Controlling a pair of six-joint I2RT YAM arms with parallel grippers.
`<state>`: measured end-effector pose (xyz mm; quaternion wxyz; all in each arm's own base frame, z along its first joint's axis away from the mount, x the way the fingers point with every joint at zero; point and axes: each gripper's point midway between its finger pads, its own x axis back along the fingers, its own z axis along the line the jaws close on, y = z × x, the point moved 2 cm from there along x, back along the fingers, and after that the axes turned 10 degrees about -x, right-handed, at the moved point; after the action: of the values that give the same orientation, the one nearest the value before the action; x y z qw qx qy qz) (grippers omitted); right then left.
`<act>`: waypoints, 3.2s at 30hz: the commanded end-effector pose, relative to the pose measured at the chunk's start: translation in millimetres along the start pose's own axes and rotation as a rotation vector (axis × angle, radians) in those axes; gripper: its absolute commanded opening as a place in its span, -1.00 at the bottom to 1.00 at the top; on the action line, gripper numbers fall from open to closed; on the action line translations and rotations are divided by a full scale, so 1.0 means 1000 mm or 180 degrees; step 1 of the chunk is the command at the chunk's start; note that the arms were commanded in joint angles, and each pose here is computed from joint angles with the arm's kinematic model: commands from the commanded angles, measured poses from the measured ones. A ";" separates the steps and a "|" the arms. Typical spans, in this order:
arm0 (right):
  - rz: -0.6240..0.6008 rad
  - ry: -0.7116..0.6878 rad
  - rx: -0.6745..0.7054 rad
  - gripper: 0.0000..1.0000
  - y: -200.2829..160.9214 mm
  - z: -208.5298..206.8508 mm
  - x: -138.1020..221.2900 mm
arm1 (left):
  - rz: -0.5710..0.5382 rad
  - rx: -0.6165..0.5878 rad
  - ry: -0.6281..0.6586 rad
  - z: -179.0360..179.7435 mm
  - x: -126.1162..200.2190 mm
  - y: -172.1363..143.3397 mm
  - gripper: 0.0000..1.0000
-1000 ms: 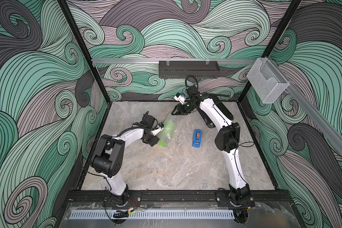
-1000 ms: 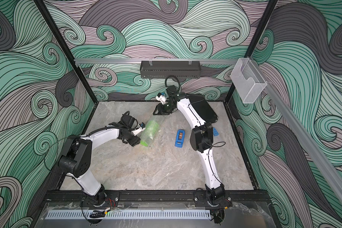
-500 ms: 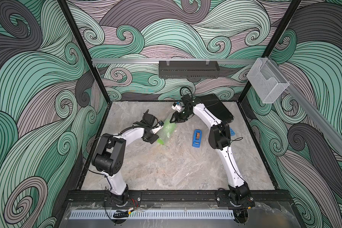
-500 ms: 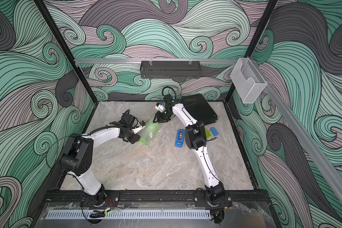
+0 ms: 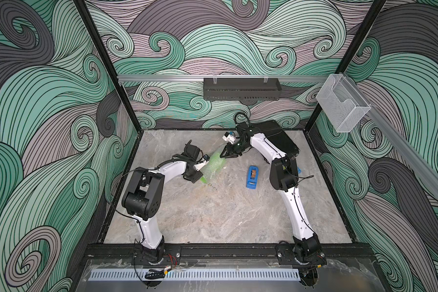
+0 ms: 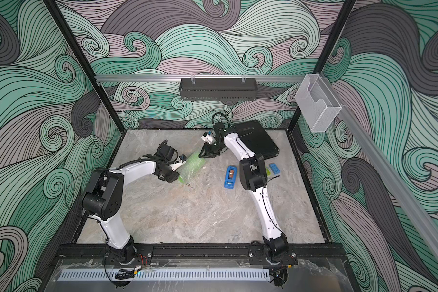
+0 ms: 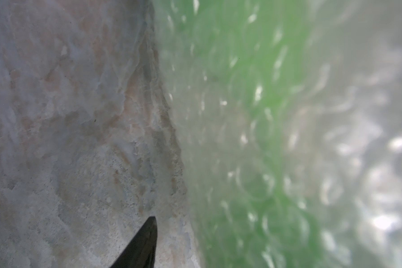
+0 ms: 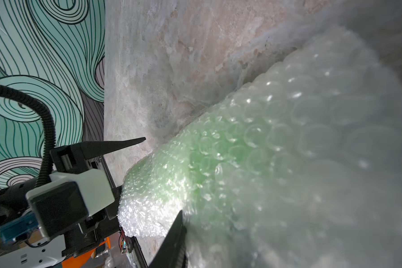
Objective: Wrap wine glasses in bubble wrap
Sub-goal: Wrap the wine glass in bubble wrap.
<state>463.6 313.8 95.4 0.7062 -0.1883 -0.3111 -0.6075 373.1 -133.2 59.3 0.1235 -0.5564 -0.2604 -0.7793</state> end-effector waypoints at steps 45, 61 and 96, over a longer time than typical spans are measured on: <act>0.0725 0.0740 0.0029 -0.34 -0.075 0.069 -0.028 | -0.0379 0.0451 -0.0029 0.010 0.008 0.035 0.02; 0.0021 -0.0320 -0.0217 -0.50 -0.090 0.039 0.097 | -0.0308 0.0429 -0.0128 0.006 0.008 0.032 0.01; 0.0305 -0.0520 -0.0544 -0.48 -0.091 -0.028 0.036 | -0.0200 0.2180 -0.1435 -0.014 0.007 0.041 0.08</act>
<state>385.3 246.6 74.2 0.6840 -0.3374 -0.3216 -0.5611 382.7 -167.8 69.7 0.2208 -0.6226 -0.5296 -0.5321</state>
